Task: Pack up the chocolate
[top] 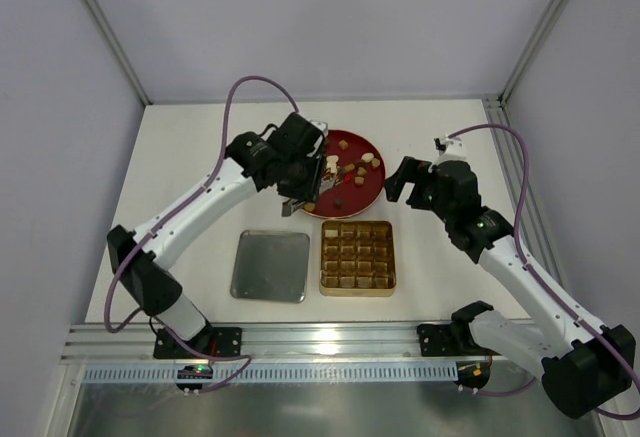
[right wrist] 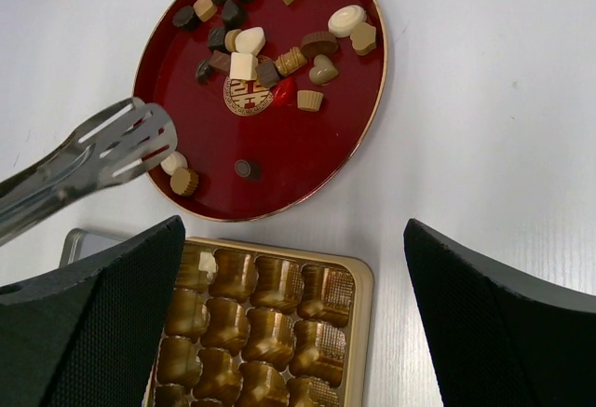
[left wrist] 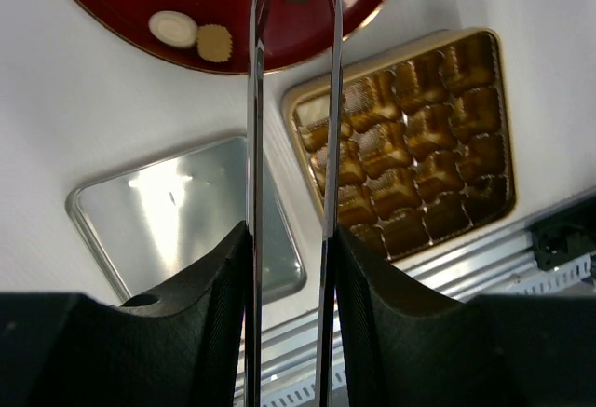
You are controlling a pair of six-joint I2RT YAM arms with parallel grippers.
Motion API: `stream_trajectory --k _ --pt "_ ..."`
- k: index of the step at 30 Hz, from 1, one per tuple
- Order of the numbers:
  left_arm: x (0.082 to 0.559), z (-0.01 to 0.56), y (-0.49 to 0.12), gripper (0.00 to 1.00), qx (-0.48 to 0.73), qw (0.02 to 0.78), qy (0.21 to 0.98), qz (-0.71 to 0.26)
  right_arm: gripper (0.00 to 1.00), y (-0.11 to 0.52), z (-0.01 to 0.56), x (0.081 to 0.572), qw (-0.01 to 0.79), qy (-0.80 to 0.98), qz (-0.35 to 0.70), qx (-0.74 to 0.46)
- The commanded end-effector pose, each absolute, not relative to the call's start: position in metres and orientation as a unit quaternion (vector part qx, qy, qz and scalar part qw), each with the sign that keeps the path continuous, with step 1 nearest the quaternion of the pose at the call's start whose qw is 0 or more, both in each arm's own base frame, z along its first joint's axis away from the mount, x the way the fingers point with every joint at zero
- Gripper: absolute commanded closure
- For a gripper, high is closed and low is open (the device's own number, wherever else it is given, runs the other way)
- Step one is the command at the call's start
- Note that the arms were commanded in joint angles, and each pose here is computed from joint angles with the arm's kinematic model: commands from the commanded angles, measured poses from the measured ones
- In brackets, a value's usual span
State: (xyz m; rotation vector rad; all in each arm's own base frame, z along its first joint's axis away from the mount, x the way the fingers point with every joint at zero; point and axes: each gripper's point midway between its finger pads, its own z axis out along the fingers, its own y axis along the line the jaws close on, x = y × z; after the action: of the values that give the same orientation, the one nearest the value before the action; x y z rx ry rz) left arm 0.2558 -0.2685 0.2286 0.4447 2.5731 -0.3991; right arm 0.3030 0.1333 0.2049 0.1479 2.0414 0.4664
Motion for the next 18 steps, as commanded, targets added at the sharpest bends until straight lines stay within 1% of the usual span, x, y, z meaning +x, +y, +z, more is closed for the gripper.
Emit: stream_trajectory --k 1,6,11,18 --pt "0.278 0.225 -0.258 0.61 0.167 0.256 0.946 -0.107 0.0 0.135 0.225 0.304 0.521 0.825 0.21 0.059" --pt "0.298 0.207 -0.255 0.61 0.163 0.244 0.952 -0.083 0.0 0.135 0.224 0.304 0.521 0.826 0.209 0.058" --pt "0.298 0.193 -0.245 0.6 0.169 0.225 0.958 -0.055 0.0 0.135 0.223 0.303 0.518 0.827 0.208 0.056" --pt "0.292 0.178 -0.236 0.6 0.173 0.206 0.962 -0.039 0.0 0.137 0.221 0.306 0.517 0.828 0.209 0.054"
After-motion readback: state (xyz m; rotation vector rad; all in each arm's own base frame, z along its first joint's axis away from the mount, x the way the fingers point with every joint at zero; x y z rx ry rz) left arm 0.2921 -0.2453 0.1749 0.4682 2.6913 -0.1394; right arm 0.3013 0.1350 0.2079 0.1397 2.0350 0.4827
